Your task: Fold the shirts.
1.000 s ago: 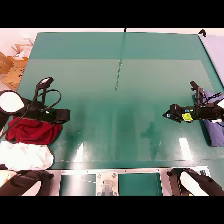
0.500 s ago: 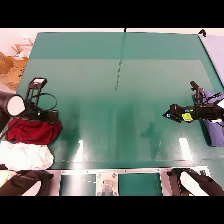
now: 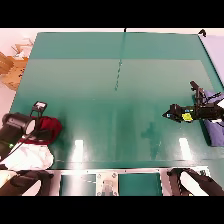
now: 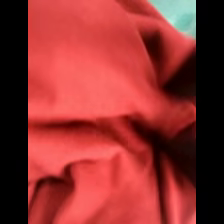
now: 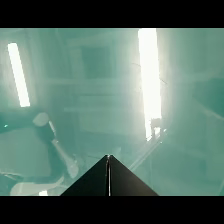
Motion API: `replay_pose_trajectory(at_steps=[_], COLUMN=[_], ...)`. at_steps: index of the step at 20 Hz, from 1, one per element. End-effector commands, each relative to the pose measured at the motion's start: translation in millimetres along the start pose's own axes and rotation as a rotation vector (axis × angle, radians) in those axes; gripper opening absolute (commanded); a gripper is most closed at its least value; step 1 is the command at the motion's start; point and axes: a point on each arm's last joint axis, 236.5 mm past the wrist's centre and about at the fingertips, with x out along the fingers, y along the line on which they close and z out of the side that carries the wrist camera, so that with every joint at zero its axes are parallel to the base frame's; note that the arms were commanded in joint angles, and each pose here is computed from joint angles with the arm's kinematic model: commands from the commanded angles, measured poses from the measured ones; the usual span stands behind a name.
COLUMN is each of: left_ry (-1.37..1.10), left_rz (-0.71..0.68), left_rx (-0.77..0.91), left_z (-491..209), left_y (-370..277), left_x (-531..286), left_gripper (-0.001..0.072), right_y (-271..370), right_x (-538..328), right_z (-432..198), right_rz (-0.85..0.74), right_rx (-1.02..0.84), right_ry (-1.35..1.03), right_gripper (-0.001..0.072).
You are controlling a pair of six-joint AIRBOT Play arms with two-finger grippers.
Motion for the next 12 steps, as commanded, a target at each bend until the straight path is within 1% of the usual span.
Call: replay_pose_trajectory(at_steps=[1,3,5,7,9,12], left_ry=[-0.02,-0.045,-0.103,-0.225,-0.394,-0.663], left_rz=[-0.006,-0.01,-0.06,-0.197,-0.377,-0.7], left_rx=[0.01,-0.013,-0.014,-0.001,-0.017,0.009], left_z=[-1.4,12.9,40.2,79.7,119.8,159.0], left_y=[-4.4,-0.4,-2.6,-20.8,-44.4,-89.0], left_x=[11.1,-5.0,-38.8,-93.1,-164.0,-273.9], left_gripper=[0.0016,0.0016,0.0016,0.0016,0.0015,0.0016], right_y=[0.1,0.1,0.0,0.0,-0.1,0.0], right_x=[0.1,0.1,0.1,0.1,0.1,0.1], right_z=[-0.1,-0.1,-0.1,0.5,0.5,0.7], right_rz=[0.0,0.0,0.0,0.0,-0.001,0.0], right_rx=[0.0,0.0,0.0,0.0,0.0,0.001], right_ry=[0.0,0.0,0.0,-0.003,-0.003,-0.004], right_gripper=[0.0016,0.0017,0.0017,0.0017,0.0017,0.0017])
